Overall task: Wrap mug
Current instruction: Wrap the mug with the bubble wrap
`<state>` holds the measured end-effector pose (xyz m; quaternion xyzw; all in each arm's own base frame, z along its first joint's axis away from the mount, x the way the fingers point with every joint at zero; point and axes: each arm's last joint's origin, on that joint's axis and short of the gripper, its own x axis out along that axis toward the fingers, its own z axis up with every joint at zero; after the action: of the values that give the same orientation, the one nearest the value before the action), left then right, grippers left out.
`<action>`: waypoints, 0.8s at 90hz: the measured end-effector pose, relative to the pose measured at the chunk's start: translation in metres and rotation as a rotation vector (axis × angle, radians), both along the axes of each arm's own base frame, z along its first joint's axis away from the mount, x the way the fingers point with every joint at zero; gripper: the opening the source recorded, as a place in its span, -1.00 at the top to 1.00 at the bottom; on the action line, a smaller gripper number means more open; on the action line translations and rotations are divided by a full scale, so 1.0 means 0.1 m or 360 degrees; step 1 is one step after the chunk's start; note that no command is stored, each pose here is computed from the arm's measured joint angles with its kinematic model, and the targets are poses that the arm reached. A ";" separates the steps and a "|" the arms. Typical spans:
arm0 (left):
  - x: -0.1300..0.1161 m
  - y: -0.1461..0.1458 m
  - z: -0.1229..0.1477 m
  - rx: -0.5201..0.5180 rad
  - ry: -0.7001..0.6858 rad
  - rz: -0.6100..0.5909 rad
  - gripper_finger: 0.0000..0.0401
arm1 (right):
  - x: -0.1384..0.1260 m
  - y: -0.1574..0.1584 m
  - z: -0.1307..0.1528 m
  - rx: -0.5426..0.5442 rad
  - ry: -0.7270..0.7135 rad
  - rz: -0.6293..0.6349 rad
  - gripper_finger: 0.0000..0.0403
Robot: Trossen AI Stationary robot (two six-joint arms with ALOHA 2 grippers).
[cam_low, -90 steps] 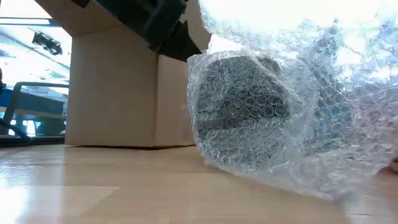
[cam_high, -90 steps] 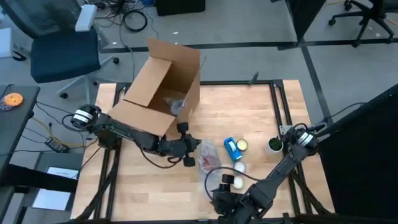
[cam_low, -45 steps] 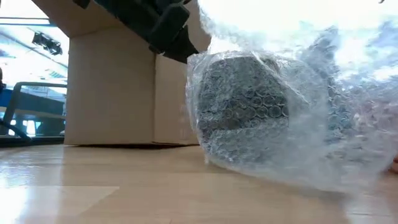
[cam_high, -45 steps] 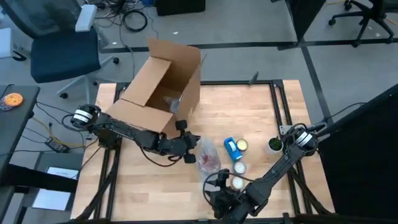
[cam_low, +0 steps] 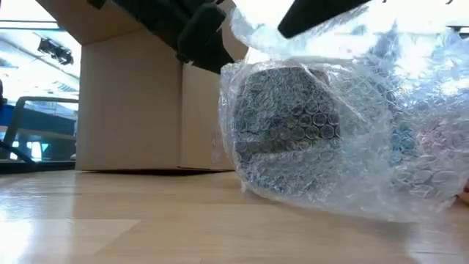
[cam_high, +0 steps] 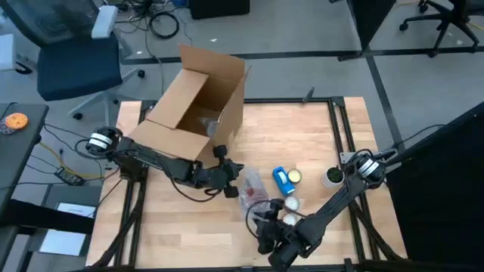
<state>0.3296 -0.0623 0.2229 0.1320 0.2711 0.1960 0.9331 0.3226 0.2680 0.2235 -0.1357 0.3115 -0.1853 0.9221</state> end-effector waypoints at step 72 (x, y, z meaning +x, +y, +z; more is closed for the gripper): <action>0.02 -0.01 0.02 0.0099 0.0000 -0.0071 1.00 | -0.10 0.22 0.68 0.0588 0.0431 0.0439 1.00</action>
<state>0.3317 -0.0635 0.2253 0.1668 0.2620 0.1834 0.9327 0.3127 0.2899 0.2916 -0.0297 0.4391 0.0219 0.8977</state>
